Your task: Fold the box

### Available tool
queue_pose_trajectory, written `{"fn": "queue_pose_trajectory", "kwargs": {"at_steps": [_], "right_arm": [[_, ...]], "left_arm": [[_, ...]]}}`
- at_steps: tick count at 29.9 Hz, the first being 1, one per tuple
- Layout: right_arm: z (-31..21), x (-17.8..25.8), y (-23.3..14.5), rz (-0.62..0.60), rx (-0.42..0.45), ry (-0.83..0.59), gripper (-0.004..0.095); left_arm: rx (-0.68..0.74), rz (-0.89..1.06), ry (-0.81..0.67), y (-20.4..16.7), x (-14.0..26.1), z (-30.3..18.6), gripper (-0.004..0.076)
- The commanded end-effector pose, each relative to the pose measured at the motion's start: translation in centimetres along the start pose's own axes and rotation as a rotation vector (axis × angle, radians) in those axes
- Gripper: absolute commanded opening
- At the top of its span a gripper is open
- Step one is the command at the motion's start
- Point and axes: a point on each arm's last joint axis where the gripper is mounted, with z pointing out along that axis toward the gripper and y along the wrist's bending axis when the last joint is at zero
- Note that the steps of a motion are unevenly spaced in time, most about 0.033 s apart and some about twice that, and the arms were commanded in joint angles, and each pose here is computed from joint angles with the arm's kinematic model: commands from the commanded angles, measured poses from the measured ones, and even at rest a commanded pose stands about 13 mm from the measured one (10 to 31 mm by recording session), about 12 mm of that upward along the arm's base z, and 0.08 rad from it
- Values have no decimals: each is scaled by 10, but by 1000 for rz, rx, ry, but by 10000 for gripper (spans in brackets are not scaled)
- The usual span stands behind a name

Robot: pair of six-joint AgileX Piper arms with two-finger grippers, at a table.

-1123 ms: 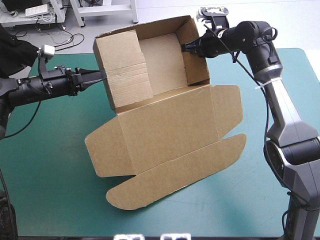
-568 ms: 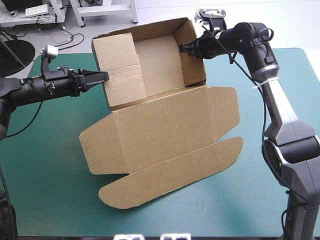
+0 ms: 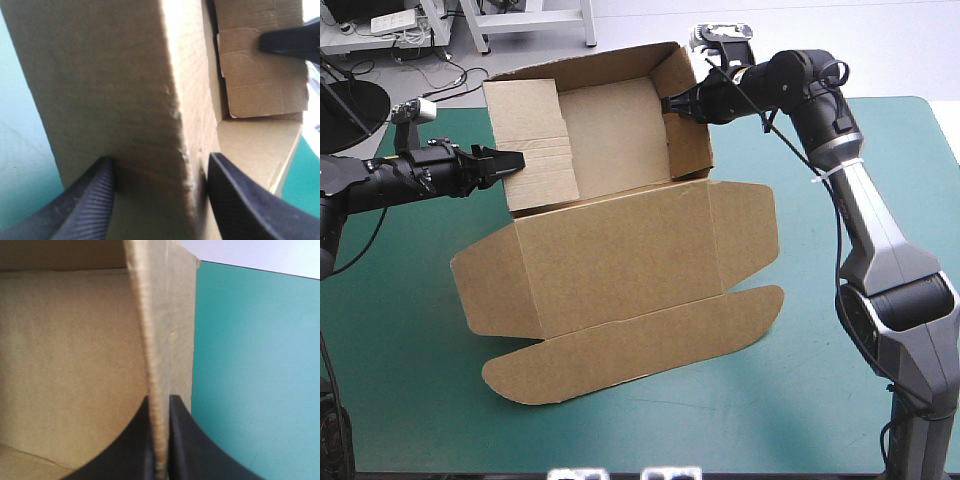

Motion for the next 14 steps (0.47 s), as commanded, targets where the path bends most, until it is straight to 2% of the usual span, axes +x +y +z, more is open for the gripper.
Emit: {"fn": "queue_pose_trajectory", "kwargs": {"at_steps": [1, 5, 12, 14], "right_arm": [[-30, -12, 35, -9, -59, -115, -9], [-27, -9, 46, -19, -72, -100, -9], [-25, -1, 50, -21, -57, -28, -9], [-25, 0, 50, -11, -49, -13, -9]], "left_arm": [[31, -4, -103, -14, -14, -7, 392], [-26, 5, -114, -6, -16, -4, 315], [-53, 50, -111, -1, -16, -2, 16], [-53, 55, -102, -2, -15, -1, -9]]}}
